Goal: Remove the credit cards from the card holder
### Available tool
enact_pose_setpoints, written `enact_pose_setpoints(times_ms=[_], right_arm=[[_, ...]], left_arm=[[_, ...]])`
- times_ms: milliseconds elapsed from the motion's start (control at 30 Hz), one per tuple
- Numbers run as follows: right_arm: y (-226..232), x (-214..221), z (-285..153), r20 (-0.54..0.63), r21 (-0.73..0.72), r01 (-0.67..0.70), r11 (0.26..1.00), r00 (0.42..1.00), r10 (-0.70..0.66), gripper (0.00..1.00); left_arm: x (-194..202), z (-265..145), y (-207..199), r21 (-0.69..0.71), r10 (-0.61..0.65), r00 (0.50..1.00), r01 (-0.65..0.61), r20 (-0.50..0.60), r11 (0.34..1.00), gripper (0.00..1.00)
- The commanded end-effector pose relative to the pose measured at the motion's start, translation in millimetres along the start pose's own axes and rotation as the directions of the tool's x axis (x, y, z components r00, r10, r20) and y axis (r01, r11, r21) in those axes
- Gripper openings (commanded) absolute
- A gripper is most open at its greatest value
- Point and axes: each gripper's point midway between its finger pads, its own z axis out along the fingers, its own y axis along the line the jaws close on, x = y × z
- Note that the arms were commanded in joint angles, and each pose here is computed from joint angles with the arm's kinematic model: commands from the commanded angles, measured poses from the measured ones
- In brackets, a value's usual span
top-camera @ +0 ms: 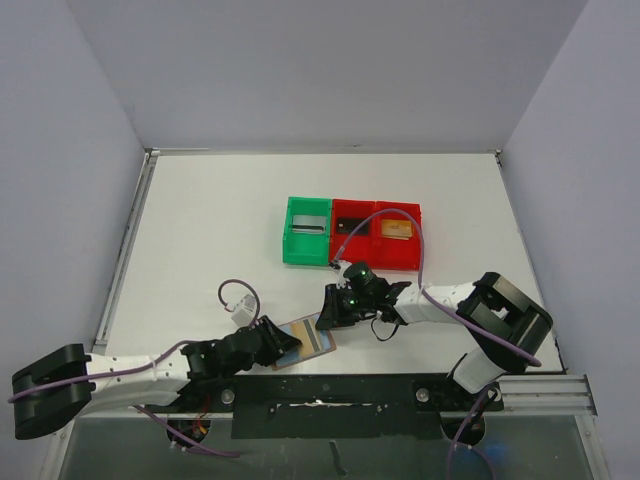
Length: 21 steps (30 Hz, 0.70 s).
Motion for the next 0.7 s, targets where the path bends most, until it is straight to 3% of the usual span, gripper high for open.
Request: enact_pose_setpoints(times_ms=[0,167,367,667], right_arm=[[-22.9,9.8,1.9,-0.023,0.082,-0.001,0.997,1.000,0.003,0.18],[-22.3,9.6,0.9,-0.021,0.079,0.000,0.997,1.000,0.001,0.18],[-22.7,11.1,1.3,-0.022,0.076,-0.002,0.997,1.000,0.004,0.18],[-22.5,10.6,0.6,-0.019,0.072,0.001,0.997,1.000,0.001,0.18]], left_arm=[[-4.5,2.9,13.1,-0.046,0.002,1.000,-0.001,0.031,0.999,0.30],[-8.9,6.8,13.8,-0.075,0.002,0.998,0.002,0.056,0.997,0.29],[-11.2,8.0,20.7,-0.098,-0.007,0.997,0.014,0.073,0.995,0.15],[-13.9,9.8,16.7,-0.088,-0.002,0.996,0.010,0.086,0.996,0.07]])
